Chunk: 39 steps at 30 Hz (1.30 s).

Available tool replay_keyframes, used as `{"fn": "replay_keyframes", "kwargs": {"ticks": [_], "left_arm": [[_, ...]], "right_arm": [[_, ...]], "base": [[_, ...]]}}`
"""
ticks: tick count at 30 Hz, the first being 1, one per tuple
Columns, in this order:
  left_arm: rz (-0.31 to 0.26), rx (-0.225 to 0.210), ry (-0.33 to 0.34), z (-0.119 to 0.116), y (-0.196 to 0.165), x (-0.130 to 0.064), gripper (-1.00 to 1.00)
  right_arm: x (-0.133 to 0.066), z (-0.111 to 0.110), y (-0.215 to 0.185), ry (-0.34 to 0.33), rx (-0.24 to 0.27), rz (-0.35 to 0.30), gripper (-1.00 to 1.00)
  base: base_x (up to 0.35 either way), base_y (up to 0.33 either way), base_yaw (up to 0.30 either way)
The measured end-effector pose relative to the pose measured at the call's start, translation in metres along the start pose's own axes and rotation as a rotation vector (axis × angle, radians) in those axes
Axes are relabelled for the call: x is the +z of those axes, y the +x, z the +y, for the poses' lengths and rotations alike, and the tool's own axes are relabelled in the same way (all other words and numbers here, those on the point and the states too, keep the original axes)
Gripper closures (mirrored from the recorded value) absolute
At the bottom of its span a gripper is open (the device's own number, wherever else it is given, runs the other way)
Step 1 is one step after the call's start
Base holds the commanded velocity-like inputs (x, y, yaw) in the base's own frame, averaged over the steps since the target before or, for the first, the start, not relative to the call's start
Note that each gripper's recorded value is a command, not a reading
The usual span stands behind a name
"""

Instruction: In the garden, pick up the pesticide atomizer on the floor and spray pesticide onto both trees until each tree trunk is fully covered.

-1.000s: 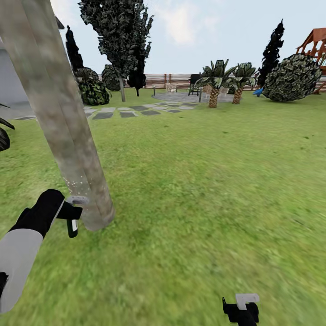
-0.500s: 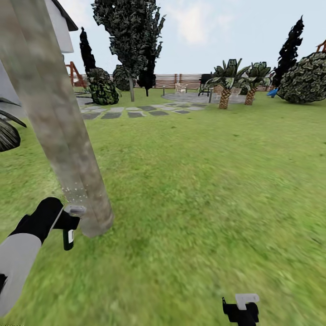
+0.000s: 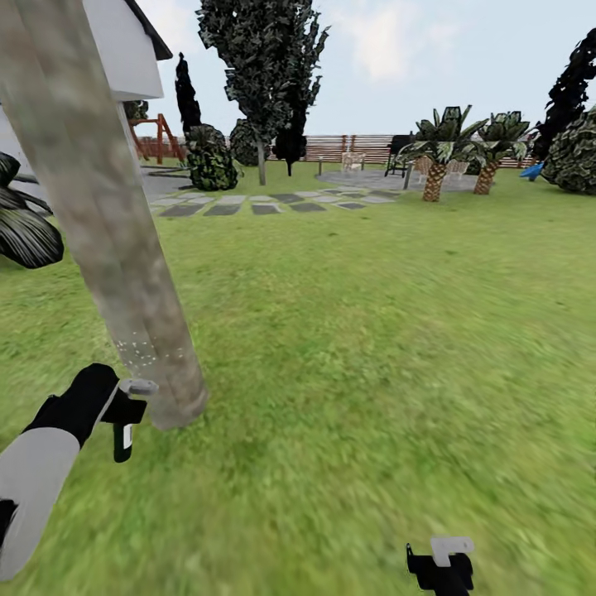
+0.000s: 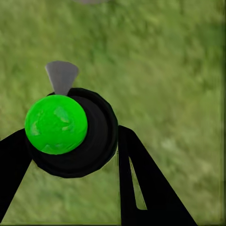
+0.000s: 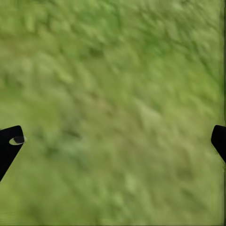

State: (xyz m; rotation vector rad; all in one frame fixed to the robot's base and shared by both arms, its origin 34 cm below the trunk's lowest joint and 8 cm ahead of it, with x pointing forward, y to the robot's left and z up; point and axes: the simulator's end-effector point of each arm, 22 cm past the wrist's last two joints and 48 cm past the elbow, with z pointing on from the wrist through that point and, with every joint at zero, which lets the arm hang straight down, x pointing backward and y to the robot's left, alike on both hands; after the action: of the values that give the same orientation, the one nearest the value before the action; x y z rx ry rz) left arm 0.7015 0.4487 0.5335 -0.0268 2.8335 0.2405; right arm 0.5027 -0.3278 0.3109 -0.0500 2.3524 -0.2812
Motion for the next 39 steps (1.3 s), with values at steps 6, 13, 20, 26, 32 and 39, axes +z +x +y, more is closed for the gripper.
{"fn": "replay_keyframes", "kwargs": {"ticks": [6, 13, 20, 26, 32, 39], "left_arm": [[0.05, -0.004, 0.004, 0.0, 0.022, 0.013, 1.0], [0.073, -0.017, 0.006, 0.003, 0.038, 0.021, 1.0], [0.055, 0.001, 0.003, -0.001, 0.038, 0.027, 1.0], [0.053, -0.014, -0.018, 0.007, 0.045, 0.035, 1.0], [0.046, -0.029, -0.011, 0.007, 0.043, 0.035, 1.0], [0.041, -0.032, -0.011, 0.007, 0.041, 0.034, 1.0]], "right_arm": [[0.0, 0.0, 0.0, 0.0, 0.0, 0.0, -1.0], [0.0, 0.0, 0.0, -0.001, 0.0, 0.0, -1.0], [0.0, 0.0, 0.0, -0.002, 0.0, 0.0, -1.0], [0.0, -0.001, 0.0, -0.001, -0.003, 0.0, -1.0], [0.0, 0.0, 0.0, -0.001, -0.002, 0.0, -1.0], [0.0, 0.0, 0.0, -0.002, -0.001, 0.0, -1.0]], "base": [[0.239, -0.192, 0.184], [0.242, -0.186, 0.276], [0.243, -0.179, 0.197], [0.255, -0.17, 0.006], [0.159, -0.213, 0.0], [-0.084, -0.276, 0.003]]}}
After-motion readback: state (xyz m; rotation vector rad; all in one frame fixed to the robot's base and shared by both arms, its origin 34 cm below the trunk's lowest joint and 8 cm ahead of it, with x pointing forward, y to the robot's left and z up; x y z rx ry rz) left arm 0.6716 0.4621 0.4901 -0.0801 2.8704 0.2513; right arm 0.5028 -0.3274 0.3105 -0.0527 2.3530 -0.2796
